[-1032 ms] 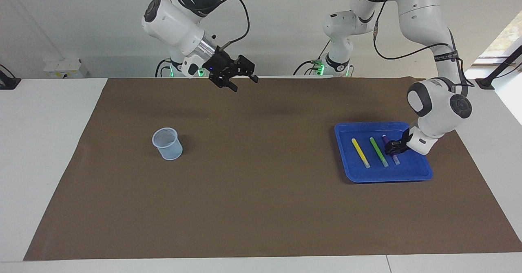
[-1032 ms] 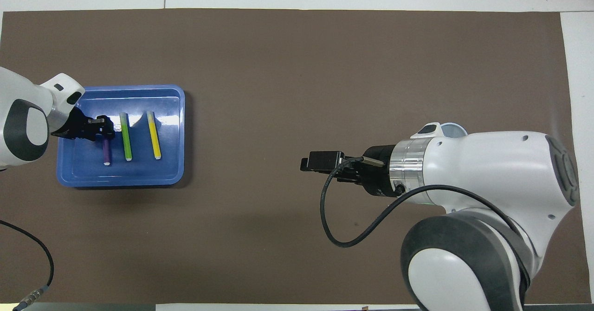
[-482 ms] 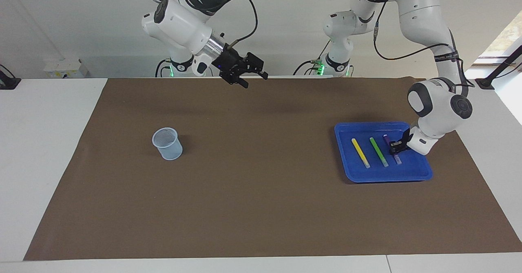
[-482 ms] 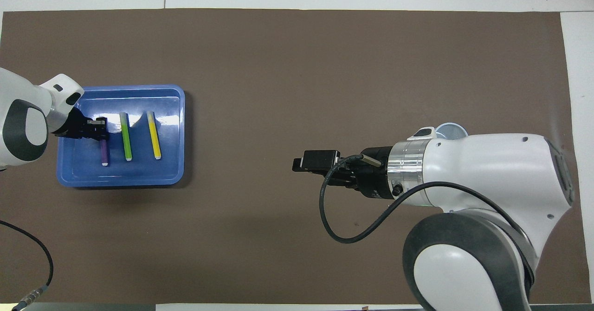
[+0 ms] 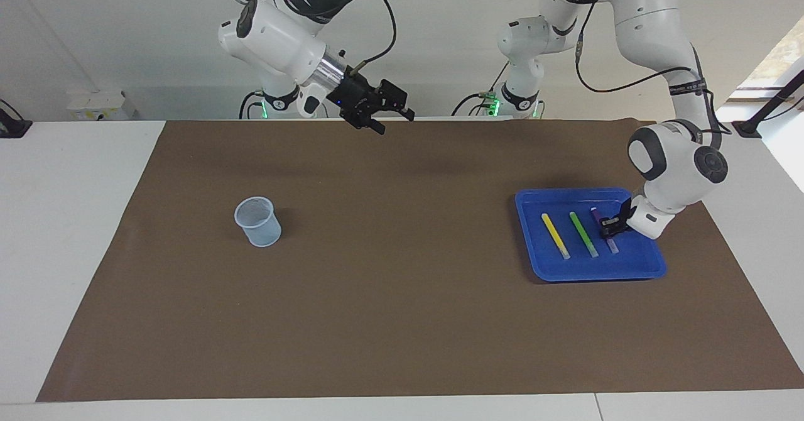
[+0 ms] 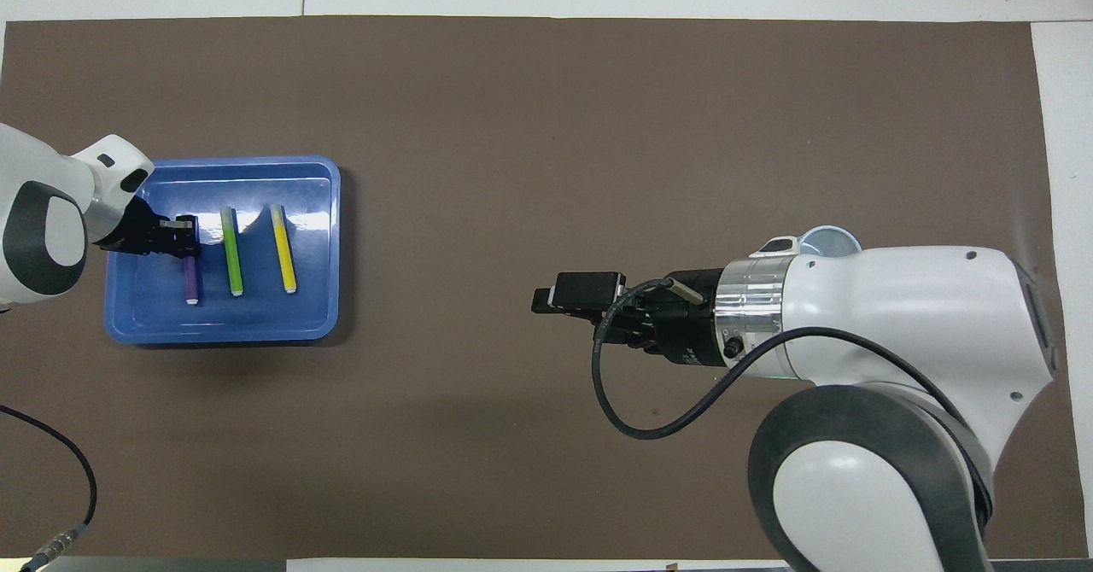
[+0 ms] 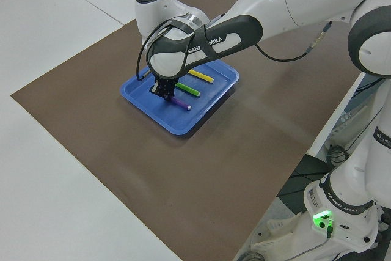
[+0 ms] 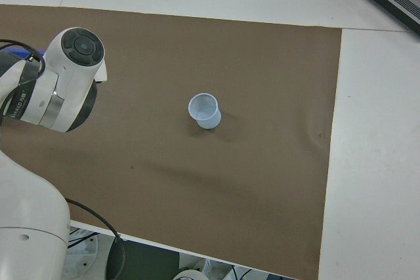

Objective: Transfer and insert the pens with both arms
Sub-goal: 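Grasp the purple pen with the left gripper while the right gripper approaches, then lift the purple pen with the left gripper toward the right gripper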

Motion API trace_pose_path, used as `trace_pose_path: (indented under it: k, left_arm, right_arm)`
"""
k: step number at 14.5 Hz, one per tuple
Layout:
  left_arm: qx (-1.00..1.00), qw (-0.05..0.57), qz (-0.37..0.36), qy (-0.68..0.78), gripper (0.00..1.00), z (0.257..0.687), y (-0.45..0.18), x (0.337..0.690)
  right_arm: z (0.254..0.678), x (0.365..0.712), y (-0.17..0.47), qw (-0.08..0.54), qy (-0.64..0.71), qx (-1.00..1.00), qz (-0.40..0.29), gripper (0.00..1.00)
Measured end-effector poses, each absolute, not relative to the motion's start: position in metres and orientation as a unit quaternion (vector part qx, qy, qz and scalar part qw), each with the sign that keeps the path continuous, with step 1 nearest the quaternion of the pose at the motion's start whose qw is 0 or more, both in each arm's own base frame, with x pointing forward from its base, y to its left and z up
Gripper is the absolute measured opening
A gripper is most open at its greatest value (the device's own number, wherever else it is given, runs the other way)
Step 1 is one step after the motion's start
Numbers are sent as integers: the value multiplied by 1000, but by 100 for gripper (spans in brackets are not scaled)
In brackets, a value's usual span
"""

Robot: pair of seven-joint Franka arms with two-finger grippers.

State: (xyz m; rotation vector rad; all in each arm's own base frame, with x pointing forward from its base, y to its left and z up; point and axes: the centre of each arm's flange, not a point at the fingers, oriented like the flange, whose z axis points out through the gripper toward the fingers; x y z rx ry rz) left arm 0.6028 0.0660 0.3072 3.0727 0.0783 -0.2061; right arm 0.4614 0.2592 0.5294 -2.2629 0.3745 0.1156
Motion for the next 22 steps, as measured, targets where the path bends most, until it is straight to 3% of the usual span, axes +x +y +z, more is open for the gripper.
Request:
trace_pose_path:
  k: [5, 8, 14, 18, 22]
  left_arm:
    - [994, 47, -95, 36, 16, 375, 60, 620]
    - [984, 89, -106, 114, 16, 432, 39, 619]
    - [916, 137, -171, 336, 16, 523, -45, 582]
    - [829, 155, -239, 481, 16, 547, -102, 551]
    - [753, 175, -323, 546, 16, 534, -118, 515]
  right_arm:
    - [532, 461, 263, 425, 161, -890, 45, 100]
    - [539, 451, 291, 429, 189, -883, 24, 100]
    - [545, 419, 353, 444, 237, -864, 8, 100]
    - [550, 407, 372, 456, 271, -848, 3, 100]
    - [549, 411, 381, 461, 278, -843, -1, 100]
